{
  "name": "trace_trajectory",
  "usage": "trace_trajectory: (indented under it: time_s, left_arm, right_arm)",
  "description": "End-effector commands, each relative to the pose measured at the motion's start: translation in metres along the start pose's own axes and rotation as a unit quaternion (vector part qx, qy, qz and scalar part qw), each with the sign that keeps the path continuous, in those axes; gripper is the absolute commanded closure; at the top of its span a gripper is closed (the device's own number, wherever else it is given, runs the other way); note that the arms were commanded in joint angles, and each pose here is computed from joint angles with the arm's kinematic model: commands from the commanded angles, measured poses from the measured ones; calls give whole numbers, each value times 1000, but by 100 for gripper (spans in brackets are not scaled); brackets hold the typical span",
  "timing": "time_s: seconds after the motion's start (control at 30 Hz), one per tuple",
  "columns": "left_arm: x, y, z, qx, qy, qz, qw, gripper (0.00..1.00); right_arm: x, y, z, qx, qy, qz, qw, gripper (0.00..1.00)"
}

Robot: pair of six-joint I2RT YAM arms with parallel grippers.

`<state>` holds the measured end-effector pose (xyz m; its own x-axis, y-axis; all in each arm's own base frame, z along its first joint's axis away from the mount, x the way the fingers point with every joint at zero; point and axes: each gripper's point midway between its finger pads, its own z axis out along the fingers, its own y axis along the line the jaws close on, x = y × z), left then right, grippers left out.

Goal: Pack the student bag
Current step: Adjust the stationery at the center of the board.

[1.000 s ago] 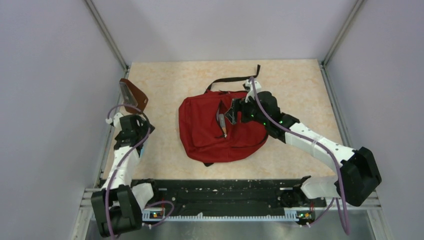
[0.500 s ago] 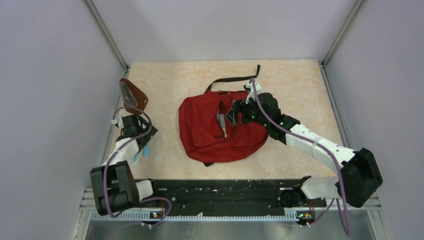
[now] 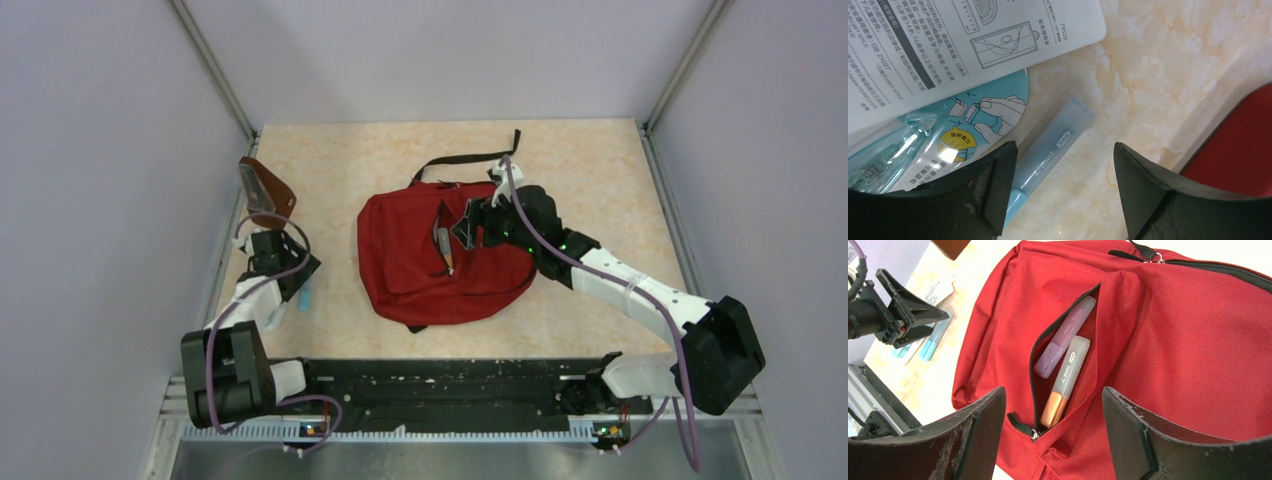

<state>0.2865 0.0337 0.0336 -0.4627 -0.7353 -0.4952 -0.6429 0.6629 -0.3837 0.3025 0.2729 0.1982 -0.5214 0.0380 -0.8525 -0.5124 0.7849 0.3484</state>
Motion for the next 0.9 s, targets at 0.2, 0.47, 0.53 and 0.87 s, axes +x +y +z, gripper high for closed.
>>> trace_trajectory:
  time_s: [0.2,0.47,0.53,0.87]
  left_arm:
    - [24,17,10,-33,46,-2,998,39]
    - [28,17,16,-63,75,27,995,45]
    - [28,14,18,-70,80,38,994,45]
    - [53,-7,31,-76,128,82,985,55]
  right_arm:
    - [-18,11,-4,-18,-32,1,999,34]
    - [-19,12,-5,-19,-36,3,999,35]
    - [-19,12,-6,-20,-38,5,999,35]
    - [-19,11,-13,-18,-45,9,999,35]
